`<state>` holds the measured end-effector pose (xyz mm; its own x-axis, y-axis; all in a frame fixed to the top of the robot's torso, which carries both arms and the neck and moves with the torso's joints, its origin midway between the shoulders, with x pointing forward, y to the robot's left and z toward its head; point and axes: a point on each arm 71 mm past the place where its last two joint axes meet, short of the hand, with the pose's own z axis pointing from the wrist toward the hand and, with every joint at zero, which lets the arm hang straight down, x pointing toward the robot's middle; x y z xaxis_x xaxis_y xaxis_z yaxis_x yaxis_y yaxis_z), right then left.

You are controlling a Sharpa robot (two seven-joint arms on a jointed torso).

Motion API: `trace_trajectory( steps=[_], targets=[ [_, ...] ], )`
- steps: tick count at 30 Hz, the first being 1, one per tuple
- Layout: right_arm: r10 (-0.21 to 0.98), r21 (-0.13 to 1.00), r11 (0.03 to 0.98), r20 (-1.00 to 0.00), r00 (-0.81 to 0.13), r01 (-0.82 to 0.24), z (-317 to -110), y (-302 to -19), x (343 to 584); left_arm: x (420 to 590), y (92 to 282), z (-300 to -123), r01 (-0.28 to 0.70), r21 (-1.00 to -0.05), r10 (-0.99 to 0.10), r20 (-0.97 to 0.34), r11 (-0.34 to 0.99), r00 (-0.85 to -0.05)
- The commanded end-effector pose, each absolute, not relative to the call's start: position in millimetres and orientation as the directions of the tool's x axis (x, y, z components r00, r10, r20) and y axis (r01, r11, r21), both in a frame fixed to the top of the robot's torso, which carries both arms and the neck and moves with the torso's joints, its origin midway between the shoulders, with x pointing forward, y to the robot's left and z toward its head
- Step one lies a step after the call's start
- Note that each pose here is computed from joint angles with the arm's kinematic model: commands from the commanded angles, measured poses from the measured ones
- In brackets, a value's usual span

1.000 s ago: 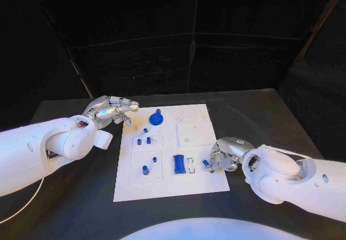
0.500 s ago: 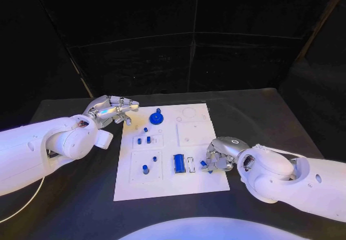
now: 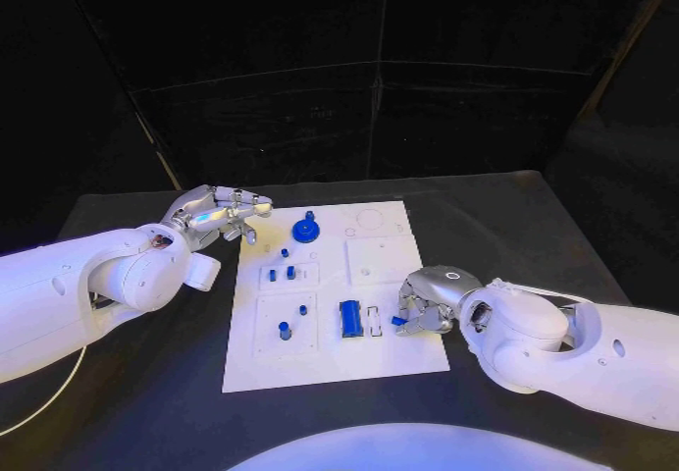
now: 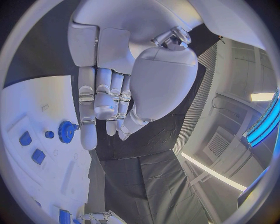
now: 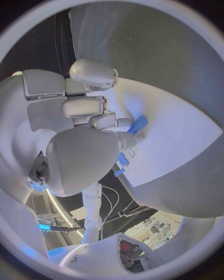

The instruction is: Assemble the parts on the task board

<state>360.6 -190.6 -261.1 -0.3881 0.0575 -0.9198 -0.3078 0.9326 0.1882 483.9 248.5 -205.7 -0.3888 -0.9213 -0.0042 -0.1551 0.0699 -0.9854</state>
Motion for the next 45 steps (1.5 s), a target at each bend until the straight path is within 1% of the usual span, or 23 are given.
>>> trace_trajectory(
  steps=[1, 4, 8, 14, 22, 27, 37, 41, 45],
  targets=[
    [-0.074, 0.083, 0.948, -0.881, -0.468, -0.307, -280.7, -199.2, 356.4, 483.6, 247.0, -204.5, -0.150, -0.987, -0.918, 0.002, 0.063, -0.397],
    [-0.072, 0.083, 0.950, -0.879, -0.471, -0.300, -281.3, -200.1, 356.8, 483.6, 247.2, -204.4, -0.150, -0.987, -0.918, 0.002, 0.063, -0.397],
    [-0.032, 0.116, 0.954, -0.879, -0.475, -0.278, -279.5, -201.5, 355.7, 483.7, 247.4, -204.4, -0.149, -0.987, -0.918, 0.002, 0.063, -0.396],
    [0.111, 0.230, 0.951, -0.875, -0.471, -0.204, -272.2, -204.4, 351.9, 483.8, 246.4, -204.3, -0.148, -0.987, -0.917, 0.003, 0.061, -0.399],
    [0.270, 0.356, 0.921, -0.877, -0.398, -0.160, -260.5, -201.0, 349.8, 483.5, 245.5, -204.0, -0.144, -0.988, -0.914, 0.006, 0.057, -0.405],
    [0.360, 0.433, 0.893, -0.852, -0.379, -0.125, -257.4, -199.8, 349.7, 482.8, 243.7, -203.3, -0.139, -0.989, -0.907, 0.013, 0.050, -0.420],
    [0.440, 0.504, 0.859, -0.813, -0.382, -0.083, -257.5, -191.7, 350.3, 482.1, 242.5, -202.8, -0.136, -0.990, -0.903, 0.018, 0.045, -0.430],
    [0.447, 0.513, 0.855, -0.805, -0.391, -0.078, -258.9, -187.2, 351.0, 482.1, 242.1, -202.8, -0.136, -0.990, -0.902, 0.019, 0.044, -0.431],
    [0.436, 0.507, 0.859, -0.796, -0.420, -0.067, -262.4, -183.0, 351.8, 482.0, 241.9, -202.7, -0.136, -0.990, -0.901, 0.020, 0.044, -0.433]
  ],
)
